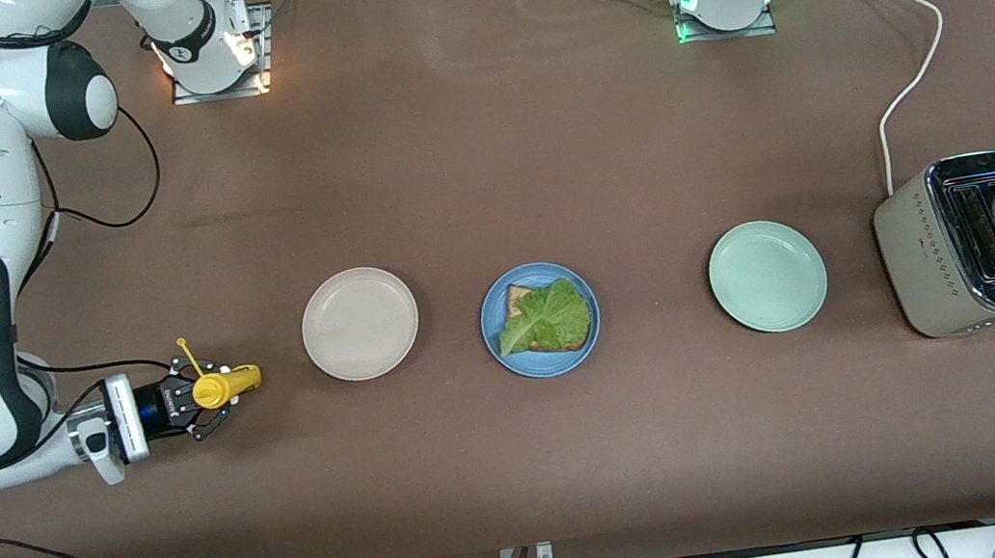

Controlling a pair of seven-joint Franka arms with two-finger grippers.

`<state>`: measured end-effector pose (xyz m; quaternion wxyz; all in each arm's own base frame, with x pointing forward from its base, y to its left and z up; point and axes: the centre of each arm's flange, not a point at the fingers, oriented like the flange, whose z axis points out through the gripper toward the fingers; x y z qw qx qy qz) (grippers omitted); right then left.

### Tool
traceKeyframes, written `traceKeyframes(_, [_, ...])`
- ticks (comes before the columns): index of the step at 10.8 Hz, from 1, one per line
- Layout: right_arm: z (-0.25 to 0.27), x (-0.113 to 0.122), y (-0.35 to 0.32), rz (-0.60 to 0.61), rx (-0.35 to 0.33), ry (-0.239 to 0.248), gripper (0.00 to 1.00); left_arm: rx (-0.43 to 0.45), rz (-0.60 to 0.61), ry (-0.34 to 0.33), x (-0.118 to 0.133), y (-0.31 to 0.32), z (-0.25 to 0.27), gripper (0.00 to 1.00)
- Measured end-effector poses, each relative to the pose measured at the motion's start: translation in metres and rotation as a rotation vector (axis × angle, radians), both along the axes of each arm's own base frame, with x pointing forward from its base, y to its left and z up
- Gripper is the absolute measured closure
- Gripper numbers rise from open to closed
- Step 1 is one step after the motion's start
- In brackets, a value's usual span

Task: Make sandwich in blue plate with both arms
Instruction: 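Set the mustard down and open the right gripper while the left gripper grasps bread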

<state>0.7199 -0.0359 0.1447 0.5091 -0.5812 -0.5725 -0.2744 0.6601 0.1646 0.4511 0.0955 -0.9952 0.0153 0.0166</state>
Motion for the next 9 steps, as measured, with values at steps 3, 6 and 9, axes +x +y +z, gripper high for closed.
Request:
traceKeyframes(3, [-0.022,-0.001,0.002,-0.012,0.005,-0.027,0.73,-0.007,-0.007,0.007,0.0,0.01,-0.007,0.0])
traceKeyframes(6, [-0.05,-0.003,0.017,-0.029,0.038,-0.055,0.73,-0.007,0.001,0.009,-0.001,0.016,-0.009,0.0])
traceKeyframes(9, [-0.064,0.0,0.039,-0.057,0.057,-0.074,0.73,-0.009,0.002,0.013,-0.001,0.018,-0.012,0.0])
